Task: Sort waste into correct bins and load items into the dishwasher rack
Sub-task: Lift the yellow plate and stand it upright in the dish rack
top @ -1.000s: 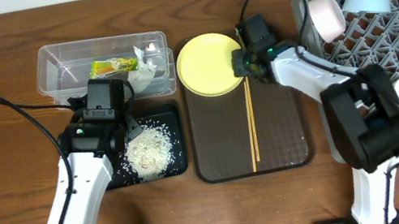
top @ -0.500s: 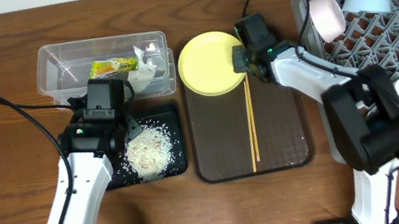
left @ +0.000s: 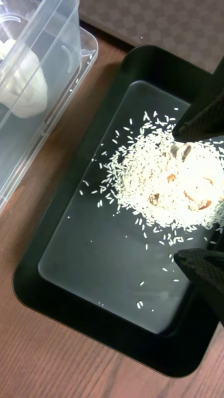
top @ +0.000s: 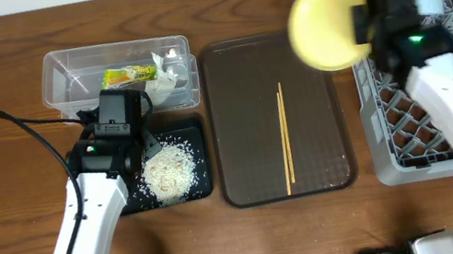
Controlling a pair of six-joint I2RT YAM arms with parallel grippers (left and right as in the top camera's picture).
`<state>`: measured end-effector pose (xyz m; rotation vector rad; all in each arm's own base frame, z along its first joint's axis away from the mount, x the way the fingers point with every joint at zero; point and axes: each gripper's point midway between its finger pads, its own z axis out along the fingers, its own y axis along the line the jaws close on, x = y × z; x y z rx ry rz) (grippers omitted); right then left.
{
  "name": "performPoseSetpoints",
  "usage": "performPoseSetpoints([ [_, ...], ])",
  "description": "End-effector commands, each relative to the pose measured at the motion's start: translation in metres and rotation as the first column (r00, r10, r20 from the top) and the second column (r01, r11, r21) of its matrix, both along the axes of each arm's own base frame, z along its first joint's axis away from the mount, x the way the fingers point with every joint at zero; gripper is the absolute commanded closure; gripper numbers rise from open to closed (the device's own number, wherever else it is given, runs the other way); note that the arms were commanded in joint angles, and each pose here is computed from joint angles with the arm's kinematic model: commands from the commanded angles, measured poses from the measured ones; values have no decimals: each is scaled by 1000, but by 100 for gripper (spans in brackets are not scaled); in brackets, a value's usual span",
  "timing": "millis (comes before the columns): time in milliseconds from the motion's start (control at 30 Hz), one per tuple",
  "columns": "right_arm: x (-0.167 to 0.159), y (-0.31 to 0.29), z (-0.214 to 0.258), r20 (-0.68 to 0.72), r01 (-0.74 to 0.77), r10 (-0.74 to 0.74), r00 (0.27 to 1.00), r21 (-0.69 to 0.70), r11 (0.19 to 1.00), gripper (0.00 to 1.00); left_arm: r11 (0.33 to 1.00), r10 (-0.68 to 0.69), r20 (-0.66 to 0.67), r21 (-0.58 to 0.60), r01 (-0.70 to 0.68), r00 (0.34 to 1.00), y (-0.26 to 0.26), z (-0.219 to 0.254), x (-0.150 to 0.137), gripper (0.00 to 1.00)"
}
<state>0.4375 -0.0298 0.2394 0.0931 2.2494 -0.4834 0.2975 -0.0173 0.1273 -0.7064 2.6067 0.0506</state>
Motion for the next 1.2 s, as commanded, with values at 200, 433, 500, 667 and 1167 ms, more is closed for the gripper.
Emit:
performPoseSetpoints([
  [200, -63, -114, 40, -105, 235, -306, 946, -427, 873, 99, 1000, 9, 12, 2, -9, 1000, 2, 4, 1, 42],
  [433, -80, -122, 20, -219, 200, -320, 922, -437, 877, 99, 1000, 9, 12, 2, -9, 1000, 2, 4, 1, 42],
  [500, -83, -123, 15, -244, 192, -323, 915, -441, 877, 99, 1000, 9, 12, 2, -9, 1000, 2, 4, 1, 42],
  [667, -81, -121, -1, -283, 167, -309, 908, -430, 887, 99, 1000, 9, 11, 2, -9, 1000, 2, 4, 1, 42],
  [1167, -43, -107, -21, -200, 195, -268, 942, -323, 926, 76, 1000, 9, 11, 2, -9, 1000, 2, 4, 1, 42],
])
